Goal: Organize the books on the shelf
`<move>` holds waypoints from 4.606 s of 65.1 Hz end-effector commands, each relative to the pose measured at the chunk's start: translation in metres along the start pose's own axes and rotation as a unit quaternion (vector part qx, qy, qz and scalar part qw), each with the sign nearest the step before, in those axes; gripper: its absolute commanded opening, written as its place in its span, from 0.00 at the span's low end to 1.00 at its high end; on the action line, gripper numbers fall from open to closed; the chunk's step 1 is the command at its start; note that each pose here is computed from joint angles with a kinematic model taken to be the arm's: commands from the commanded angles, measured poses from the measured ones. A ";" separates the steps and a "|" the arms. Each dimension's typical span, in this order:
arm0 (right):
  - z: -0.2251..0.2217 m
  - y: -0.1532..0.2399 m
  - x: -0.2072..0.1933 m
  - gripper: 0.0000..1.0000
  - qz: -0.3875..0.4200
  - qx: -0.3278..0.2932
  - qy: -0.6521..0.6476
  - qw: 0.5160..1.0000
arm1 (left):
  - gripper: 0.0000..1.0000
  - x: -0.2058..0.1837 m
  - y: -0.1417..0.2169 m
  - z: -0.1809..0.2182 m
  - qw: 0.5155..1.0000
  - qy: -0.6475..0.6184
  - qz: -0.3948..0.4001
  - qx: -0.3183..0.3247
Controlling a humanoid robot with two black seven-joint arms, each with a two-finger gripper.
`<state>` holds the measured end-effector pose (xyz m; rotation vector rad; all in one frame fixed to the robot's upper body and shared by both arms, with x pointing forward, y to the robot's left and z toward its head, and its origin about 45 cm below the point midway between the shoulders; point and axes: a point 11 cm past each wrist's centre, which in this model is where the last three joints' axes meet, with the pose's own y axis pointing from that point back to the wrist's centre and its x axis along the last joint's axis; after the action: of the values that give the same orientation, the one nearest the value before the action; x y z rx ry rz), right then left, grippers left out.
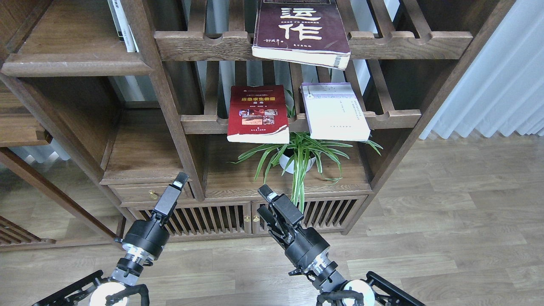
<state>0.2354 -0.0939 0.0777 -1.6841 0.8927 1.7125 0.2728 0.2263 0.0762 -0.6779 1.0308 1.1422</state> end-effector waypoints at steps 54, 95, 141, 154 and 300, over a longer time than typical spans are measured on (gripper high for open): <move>-0.057 -0.063 -0.025 0.99 0.028 0.005 0.077 0.997 | 1.00 0.000 0.004 -0.003 1.000 0.000 0.000 0.003; -0.113 -0.092 -0.030 0.99 0.119 0.058 0.080 0.988 | 1.00 -0.005 -0.006 0.000 1.000 0.007 -0.007 -0.013; -0.125 -0.103 -0.042 0.83 0.119 0.075 0.040 0.989 | 1.00 -0.006 -0.007 -0.006 1.000 0.014 -0.007 -0.014; -0.124 -0.103 -0.041 0.80 0.119 0.073 0.036 0.990 | 1.00 -0.005 -0.007 -0.007 1.000 0.015 -0.005 -0.014; -0.049 -0.011 -0.031 0.04 -0.065 -0.029 -0.048 0.996 | 0.99 0.001 0.024 0.021 0.986 -0.012 0.007 0.166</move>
<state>0.2818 -0.1225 0.1154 -1.6025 0.6541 1.7296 0.2683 0.2445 0.0807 -0.4079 1.1752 0.9656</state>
